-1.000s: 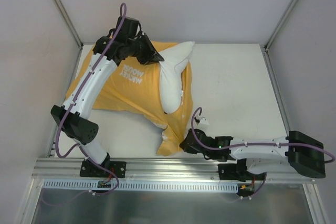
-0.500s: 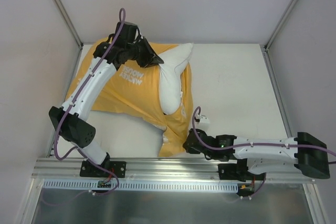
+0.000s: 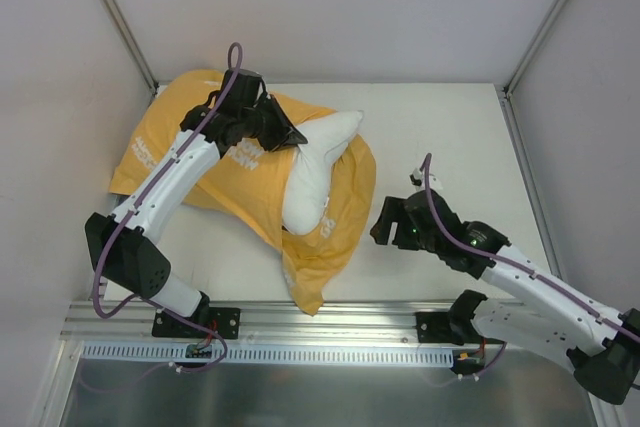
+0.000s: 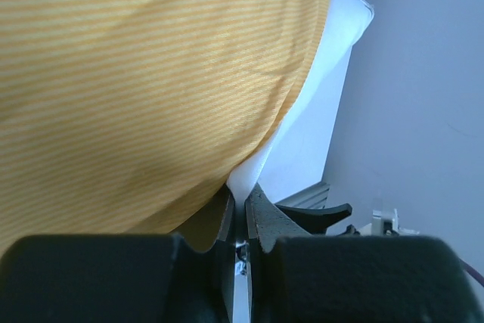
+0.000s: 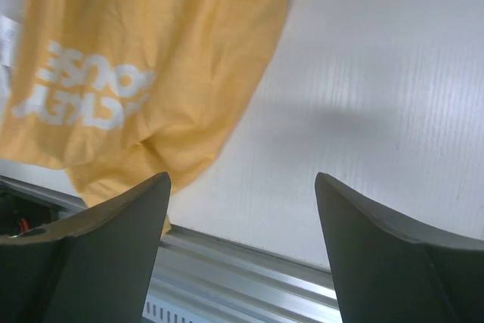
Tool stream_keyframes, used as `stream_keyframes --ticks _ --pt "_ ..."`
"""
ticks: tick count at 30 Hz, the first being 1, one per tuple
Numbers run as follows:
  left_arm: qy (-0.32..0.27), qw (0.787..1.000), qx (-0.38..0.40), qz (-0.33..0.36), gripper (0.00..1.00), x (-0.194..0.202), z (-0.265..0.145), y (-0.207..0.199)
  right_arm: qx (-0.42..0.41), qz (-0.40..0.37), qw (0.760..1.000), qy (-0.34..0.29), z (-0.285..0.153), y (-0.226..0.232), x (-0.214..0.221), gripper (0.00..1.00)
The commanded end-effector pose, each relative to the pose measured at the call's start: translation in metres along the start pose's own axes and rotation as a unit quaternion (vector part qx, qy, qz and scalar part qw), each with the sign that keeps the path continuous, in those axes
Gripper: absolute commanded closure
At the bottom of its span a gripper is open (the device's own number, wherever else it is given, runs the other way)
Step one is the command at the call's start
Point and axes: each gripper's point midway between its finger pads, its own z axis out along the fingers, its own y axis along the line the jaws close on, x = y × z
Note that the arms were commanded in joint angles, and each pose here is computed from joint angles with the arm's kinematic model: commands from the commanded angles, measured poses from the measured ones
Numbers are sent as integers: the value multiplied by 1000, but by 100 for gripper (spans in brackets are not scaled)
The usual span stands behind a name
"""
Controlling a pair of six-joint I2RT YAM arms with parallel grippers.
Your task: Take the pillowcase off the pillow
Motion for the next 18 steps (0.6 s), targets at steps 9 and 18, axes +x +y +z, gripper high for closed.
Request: stream_keyframes --ticks 9,18 --pt "-47 997 65 21 100 -13 -25 -36 -204 17 978 30 -7 124 -34 19" --pt "-41 997 68 22 100 -9 -23 -38 -227 -12 971 73 4 165 -1 21"
